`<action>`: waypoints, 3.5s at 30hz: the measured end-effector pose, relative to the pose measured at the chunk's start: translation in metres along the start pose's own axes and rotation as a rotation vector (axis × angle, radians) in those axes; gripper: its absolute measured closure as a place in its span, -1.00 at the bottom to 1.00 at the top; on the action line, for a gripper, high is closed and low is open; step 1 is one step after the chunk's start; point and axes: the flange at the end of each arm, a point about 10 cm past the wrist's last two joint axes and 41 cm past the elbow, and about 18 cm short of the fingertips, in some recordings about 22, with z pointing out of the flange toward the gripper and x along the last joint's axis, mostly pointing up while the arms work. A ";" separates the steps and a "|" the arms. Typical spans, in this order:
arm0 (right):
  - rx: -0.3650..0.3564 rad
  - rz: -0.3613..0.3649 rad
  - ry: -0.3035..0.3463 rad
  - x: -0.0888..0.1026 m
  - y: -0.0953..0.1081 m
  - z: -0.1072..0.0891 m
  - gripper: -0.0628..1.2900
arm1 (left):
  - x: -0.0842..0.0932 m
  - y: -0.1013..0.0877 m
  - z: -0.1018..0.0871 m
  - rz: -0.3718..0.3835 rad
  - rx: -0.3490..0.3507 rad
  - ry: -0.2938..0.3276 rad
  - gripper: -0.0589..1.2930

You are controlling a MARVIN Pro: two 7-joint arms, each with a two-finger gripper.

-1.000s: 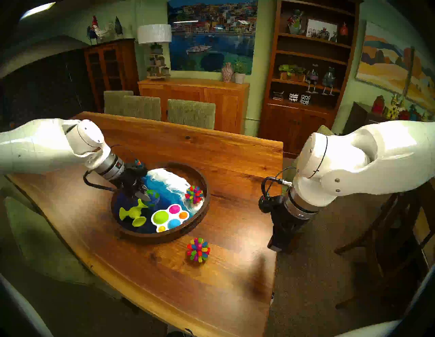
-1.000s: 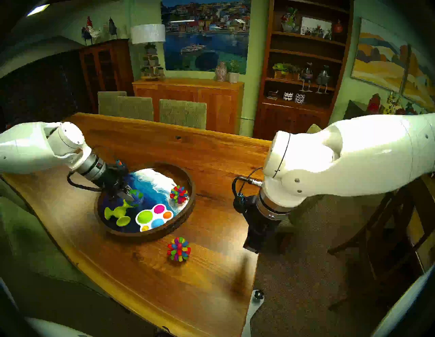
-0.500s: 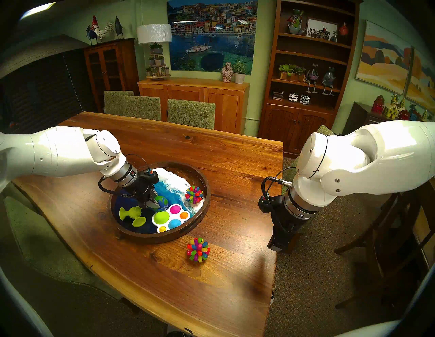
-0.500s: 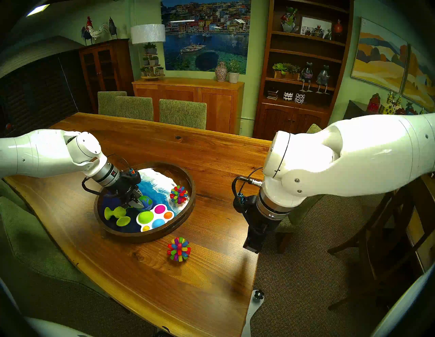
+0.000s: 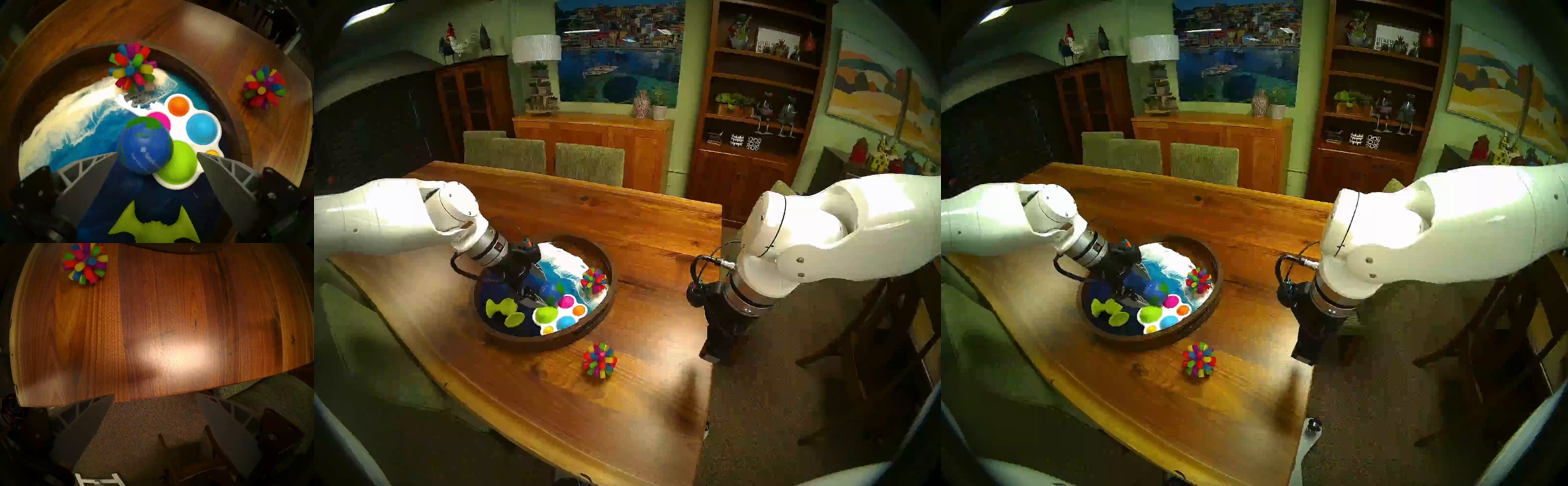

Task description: Put toys in center tray

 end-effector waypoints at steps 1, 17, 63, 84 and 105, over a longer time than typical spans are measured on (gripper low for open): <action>0.000 0.000 0.000 0.000 0.000 0.000 -0.94 | 0.001 0.001 -0.004 0.010 0.001 0.008 -0.91; 0.000 0.000 0.000 0.000 0.000 0.000 -0.94 | -0.003 0.065 -0.036 0.175 -0.148 -0.014 -0.91; 0.125 -0.043 0.040 0.061 -0.033 0.009 -0.94 | -0.024 0.093 -0.080 0.158 -0.072 -0.080 -0.91; 0.191 -0.008 0.126 0.102 -0.059 0.024 -0.94 | -0.024 0.092 -0.081 0.166 -0.061 -0.078 -0.91; 0.199 -0.045 0.121 0.135 -0.080 0.032 -0.94 | -0.025 0.092 -0.081 0.167 -0.057 -0.078 -0.91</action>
